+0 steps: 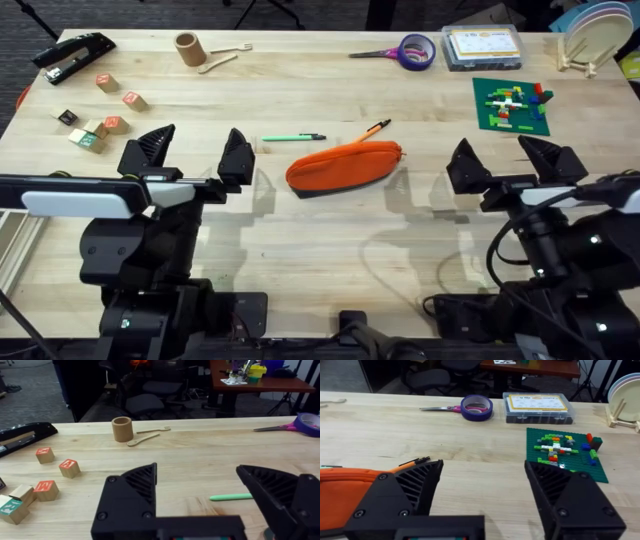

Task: Unzip the bag, pick up the pens from the table one at a time and place them inside, then zip the bag closed.

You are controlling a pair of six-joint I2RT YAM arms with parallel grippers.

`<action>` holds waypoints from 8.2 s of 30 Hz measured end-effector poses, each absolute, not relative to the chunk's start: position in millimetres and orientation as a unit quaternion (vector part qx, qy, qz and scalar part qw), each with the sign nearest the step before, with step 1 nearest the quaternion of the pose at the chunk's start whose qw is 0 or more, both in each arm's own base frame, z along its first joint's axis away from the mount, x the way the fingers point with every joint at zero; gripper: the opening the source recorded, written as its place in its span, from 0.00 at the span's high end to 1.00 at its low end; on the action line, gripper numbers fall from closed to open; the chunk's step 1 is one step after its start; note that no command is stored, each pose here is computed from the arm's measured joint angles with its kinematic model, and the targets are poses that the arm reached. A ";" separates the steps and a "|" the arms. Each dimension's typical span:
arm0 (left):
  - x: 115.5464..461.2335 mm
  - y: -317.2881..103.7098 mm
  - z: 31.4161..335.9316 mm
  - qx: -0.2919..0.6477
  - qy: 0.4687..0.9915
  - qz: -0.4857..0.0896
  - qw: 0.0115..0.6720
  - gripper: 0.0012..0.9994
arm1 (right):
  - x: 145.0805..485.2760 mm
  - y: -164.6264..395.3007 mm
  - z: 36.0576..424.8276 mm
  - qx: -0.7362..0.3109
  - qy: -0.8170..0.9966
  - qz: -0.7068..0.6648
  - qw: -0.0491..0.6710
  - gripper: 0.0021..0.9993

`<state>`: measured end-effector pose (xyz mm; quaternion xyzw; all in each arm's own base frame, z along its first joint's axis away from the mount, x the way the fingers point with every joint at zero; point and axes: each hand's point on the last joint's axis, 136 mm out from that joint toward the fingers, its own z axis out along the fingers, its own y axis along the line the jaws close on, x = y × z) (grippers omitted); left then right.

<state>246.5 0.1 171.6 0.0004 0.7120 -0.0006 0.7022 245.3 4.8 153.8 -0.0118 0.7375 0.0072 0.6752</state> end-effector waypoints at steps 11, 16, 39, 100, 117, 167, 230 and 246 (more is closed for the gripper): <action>246.5 0.5 171.5 0.000 0.712 0.000 0.702 0.01 | 245.2 4.8 152.9 -0.012 0.739 0.007 0.674 0.00; 246.5 0.4 172.1 0.000 0.711 0.000 0.703 0.01 | 245.2 4.8 153.2 -0.012 0.738 0.007 0.674 0.00; 218.6 -0.4 221.9 0.001 0.735 -0.001 0.678 0.01 | 222.0 5.5 199.6 -0.013 0.753 0.009 0.658 0.00; 208.9 -98.2 225.3 0.505 0.737 -0.088 0.441 0.01 | 233.5 6.8 281.6 -0.012 0.880 0.015 0.474 0.00; 206.6 -99.7 224.6 0.540 0.712 -0.074 0.443 0.01 | 233.4 6.8 281.5 -0.012 0.880 0.015 0.474 0.00; 259.9 -143.8 89.2 0.563 0.726 -0.286 0.272 0.25 | 233.6 6.8 281.6 -0.012 0.880 0.015 0.474 0.00; 260.1 -144.9 89.6 0.565 0.724 -0.286 0.274 0.96 | 294.8 64.1 196.4 -0.365 0.862 0.061 0.347 0.00; 261.0 -144.9 89.8 0.566 0.723 -0.285 0.276 0.96 | 286.0 96.3 206.5 -0.561 0.726 0.070 0.391 0.00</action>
